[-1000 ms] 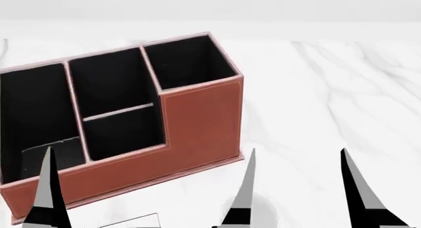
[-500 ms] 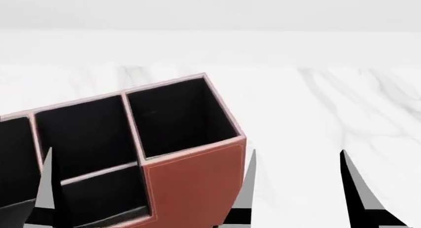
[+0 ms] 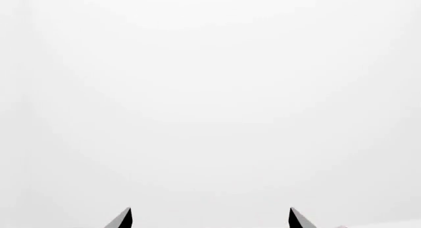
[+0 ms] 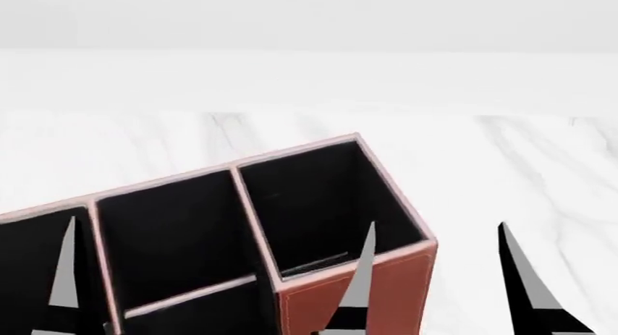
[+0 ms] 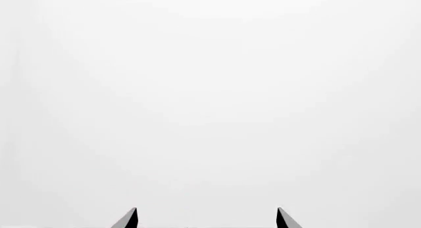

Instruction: Pick up the book and place it in the front compartment of the caddy.

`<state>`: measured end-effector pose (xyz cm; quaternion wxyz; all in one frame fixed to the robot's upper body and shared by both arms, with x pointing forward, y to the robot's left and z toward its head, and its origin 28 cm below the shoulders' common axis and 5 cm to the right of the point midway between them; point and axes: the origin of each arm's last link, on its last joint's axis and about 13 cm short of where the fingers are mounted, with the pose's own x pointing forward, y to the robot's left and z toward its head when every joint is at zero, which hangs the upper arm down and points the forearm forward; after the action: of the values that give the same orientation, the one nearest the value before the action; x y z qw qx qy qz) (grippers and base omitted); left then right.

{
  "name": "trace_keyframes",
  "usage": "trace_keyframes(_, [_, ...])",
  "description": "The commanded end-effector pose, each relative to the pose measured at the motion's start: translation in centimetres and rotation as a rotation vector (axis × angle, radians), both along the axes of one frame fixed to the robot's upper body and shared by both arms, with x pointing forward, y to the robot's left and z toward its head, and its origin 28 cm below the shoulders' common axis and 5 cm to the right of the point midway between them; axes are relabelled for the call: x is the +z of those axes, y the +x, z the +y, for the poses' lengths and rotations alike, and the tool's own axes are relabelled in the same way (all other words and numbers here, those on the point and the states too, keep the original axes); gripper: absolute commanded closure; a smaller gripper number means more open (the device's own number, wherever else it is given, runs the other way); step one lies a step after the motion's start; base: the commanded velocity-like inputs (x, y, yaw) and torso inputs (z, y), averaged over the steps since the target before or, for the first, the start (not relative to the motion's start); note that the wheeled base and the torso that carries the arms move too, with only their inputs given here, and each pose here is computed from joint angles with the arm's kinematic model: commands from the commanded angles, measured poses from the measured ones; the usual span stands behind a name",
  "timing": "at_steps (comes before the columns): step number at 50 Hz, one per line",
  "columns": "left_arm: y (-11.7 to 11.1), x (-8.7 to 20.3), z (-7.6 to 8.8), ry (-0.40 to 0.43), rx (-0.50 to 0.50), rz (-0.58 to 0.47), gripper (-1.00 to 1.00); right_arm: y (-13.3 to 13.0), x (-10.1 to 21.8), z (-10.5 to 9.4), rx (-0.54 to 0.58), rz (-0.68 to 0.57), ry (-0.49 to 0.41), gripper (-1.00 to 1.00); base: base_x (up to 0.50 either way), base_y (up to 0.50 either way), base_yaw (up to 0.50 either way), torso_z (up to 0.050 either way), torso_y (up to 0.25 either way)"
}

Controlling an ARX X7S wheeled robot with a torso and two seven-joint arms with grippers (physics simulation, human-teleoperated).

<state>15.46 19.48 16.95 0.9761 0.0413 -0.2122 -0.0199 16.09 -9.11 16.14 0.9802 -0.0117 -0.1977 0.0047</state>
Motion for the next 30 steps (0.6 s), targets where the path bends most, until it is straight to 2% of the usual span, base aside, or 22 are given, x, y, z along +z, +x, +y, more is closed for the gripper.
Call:
trace_keyframes(1, [-0.06,0.02,0.05,-0.005,-0.001,-0.005,-1.00,-0.11,0.08,0.04,0.014,-0.007,0.034,-1.00,0.00,0.50,0.00,0.000,0.000])
trace_keyframes(5, [-0.23,0.06,0.12,-0.006,-0.016,-0.030,-1.00,-0.17,0.15,-0.15,0.010,-0.021,0.048,-1.00,0.00,0.06,0.00,0.005,0.000])
trace_keyframes(30, [-0.32,0.07,0.12,-0.009,-0.026,-0.019,-1.00,-0.20,0.07,-0.12,0.034,-0.037,0.041,-1.00,0.00,0.00,0.00,0.050,0.000])
